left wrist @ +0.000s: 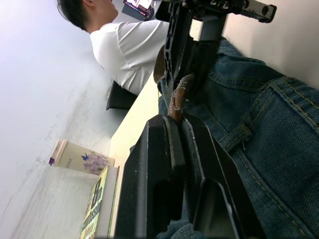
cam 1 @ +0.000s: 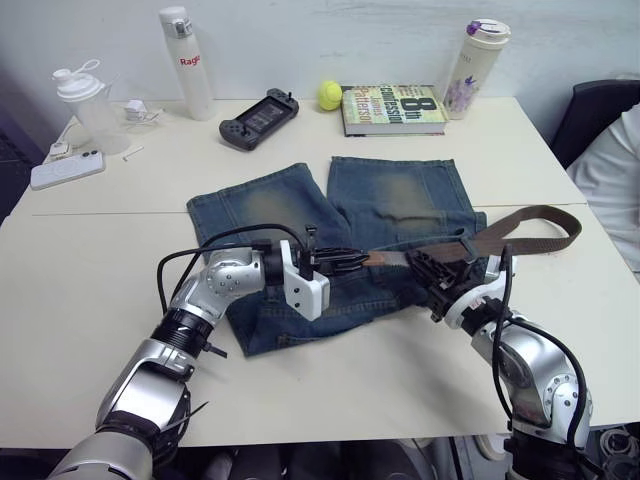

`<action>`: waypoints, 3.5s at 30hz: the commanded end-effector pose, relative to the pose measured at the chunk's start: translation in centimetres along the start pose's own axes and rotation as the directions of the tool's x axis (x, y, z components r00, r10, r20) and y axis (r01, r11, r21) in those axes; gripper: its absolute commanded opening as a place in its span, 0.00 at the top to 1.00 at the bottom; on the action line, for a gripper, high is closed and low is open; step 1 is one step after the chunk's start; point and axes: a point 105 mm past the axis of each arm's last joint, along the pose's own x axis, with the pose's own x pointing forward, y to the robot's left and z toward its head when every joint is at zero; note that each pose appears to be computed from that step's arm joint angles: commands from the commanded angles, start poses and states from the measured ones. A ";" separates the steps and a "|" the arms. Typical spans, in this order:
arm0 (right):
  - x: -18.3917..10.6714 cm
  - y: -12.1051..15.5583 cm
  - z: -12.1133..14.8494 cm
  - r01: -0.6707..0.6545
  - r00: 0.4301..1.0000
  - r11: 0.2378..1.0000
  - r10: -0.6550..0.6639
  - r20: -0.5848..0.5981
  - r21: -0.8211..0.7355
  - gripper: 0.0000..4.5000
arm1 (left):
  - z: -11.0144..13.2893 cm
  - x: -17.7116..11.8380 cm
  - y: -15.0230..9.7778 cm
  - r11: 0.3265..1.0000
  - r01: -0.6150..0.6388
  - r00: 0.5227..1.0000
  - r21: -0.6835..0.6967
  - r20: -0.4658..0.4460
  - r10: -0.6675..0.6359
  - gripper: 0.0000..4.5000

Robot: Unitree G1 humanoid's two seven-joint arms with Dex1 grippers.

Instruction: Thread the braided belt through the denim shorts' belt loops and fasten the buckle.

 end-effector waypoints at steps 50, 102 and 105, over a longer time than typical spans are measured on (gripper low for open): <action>4.3 -3.8 -3.4 -0.060 0.991 0.950 0.020 -0.132 -0.306 1.00 | 1.9 -8.2 0.1 0.755 -0.181 0.977 -0.631 -0.206 0.061 0.27; 2.7 -0.9 -1.6 -0.047 0.994 0.968 0.021 -0.106 -0.246 0.76 | -1.4 -2.5 -2.4 0.998 0.017 0.990 0.066 -0.137 -0.008 1.00; 1.3 0.5 0.2 -0.057 0.997 0.925 0.037 -0.062 -0.376 0.45 | -1.4 -2.5 -2.3 0.998 0.015 0.990 0.066 -0.139 -0.006 1.00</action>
